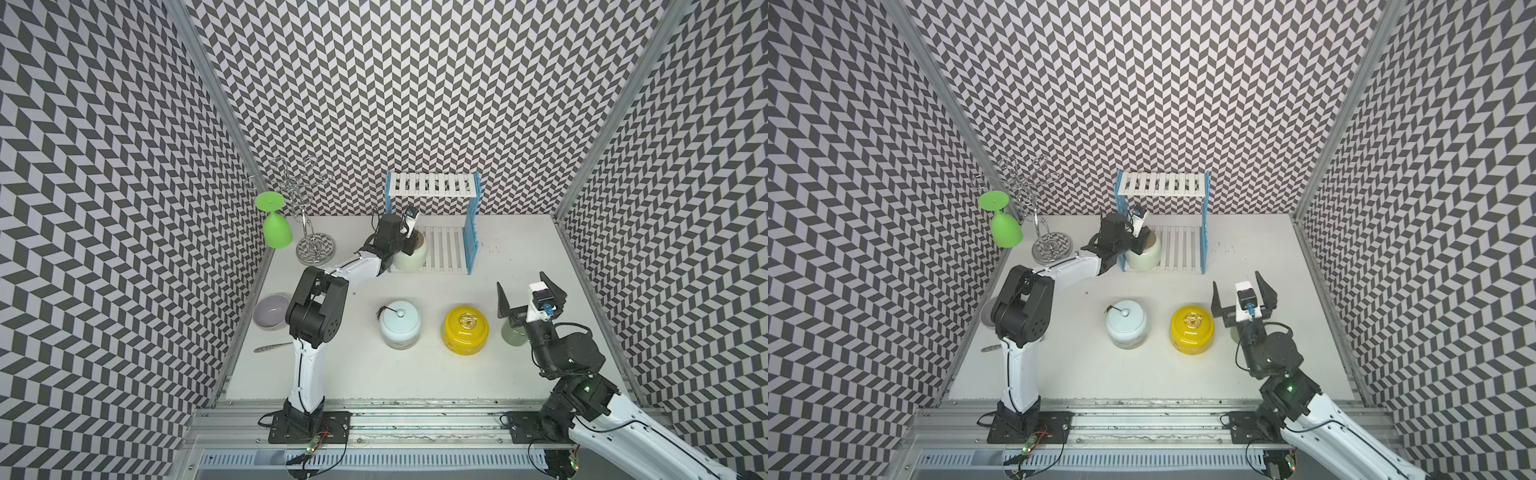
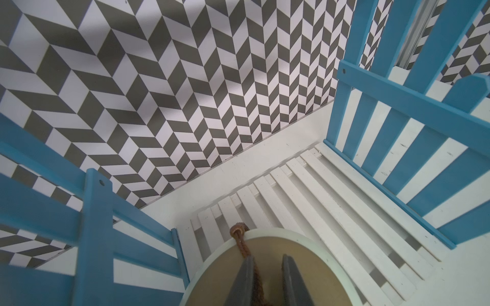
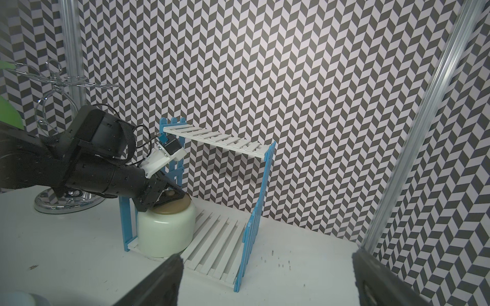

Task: Remove the tea canisters from the shelf
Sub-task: Pick up the tea canister from the shelf.

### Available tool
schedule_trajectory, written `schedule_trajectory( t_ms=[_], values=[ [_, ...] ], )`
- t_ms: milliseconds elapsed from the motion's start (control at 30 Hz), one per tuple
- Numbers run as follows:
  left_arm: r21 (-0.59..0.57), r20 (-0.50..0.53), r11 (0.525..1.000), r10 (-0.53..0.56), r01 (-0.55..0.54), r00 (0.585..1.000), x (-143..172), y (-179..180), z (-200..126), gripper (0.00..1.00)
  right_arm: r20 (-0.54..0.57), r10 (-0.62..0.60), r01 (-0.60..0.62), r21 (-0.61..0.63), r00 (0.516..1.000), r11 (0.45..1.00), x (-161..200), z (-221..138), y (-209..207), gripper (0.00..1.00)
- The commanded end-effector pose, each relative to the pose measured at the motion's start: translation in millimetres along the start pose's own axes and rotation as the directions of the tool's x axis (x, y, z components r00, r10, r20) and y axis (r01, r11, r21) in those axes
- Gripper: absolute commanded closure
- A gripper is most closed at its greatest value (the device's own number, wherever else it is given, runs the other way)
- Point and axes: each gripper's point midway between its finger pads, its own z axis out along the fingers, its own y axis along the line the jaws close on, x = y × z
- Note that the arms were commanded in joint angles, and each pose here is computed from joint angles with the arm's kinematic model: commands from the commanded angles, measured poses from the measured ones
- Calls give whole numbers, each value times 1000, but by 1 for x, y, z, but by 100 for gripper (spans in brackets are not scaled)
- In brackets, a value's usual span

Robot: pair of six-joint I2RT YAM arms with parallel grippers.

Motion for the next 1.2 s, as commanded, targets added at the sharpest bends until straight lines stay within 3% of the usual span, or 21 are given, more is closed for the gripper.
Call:
schedule_trajectory(
  t_ms=[0, 600, 1167],
  values=[
    [9, -1, 999, 35, -35, 999, 0, 4, -4, 100, 30, 16, -17, 34, 999, 999, -5, 0, -7, 0],
    [126, 214, 984, 100, -129, 972, -86, -15, -47, 100, 40, 16, -17, 37, 999, 999, -7, -2, -9, 0],
    [233, 288, 950, 137, -208, 948, -136, -40, -124, 100, 40, 14, -15, 46, 999, 999, -7, -2, -11, 0]
  ],
)
